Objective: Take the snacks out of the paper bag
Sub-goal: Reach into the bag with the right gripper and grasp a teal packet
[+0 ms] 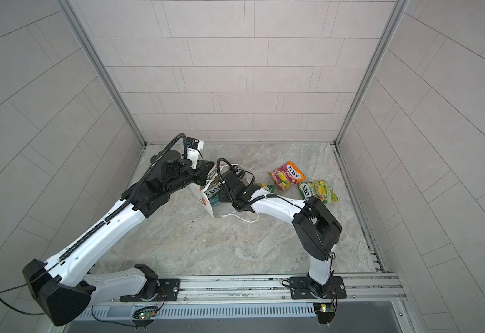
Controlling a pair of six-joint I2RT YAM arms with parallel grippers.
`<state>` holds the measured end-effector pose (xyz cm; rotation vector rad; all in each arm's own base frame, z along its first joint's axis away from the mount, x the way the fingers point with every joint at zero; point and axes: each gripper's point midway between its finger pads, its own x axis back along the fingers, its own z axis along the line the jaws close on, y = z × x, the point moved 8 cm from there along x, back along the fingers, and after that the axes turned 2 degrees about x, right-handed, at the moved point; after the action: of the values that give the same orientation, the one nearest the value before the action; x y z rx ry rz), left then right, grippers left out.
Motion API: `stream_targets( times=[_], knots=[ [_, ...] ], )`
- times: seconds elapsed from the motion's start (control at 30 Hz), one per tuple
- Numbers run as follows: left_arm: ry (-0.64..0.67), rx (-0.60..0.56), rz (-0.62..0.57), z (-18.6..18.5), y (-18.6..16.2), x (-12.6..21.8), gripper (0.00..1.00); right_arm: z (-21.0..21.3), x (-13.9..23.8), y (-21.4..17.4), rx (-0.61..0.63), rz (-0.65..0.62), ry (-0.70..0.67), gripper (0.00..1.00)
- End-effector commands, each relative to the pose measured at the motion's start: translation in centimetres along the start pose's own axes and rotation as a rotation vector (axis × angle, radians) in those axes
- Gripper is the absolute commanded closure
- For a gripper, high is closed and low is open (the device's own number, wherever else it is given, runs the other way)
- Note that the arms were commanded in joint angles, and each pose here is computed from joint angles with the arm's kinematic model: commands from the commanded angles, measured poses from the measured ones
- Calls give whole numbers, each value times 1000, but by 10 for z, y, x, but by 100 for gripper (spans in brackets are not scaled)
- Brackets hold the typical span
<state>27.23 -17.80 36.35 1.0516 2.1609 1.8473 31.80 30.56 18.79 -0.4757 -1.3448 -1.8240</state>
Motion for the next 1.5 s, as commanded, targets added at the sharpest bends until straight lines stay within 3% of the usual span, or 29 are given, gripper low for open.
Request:
stream_targets(
  times=[0.0,0.43,0.93,1.2,1.47],
  knots=[
    [-11,-1,-30,-1,3,4,100,-1,-6,-2,-19,22,-39,58],
    [-14,-1,-28,-2,3,4,100,-8,-17,-11,-35,55,-84,68],
    [-14,-1,-26,-2,2,3,100,-13,-40,-17,-102,117,-61,67],
    [-8,-1,-28,-1,2,4,100,-13,-31,-9,-127,70,-12,100],
    [9,2,-20,1,1,1,100,-12,2,2,-118,-35,102,100]
  ],
)
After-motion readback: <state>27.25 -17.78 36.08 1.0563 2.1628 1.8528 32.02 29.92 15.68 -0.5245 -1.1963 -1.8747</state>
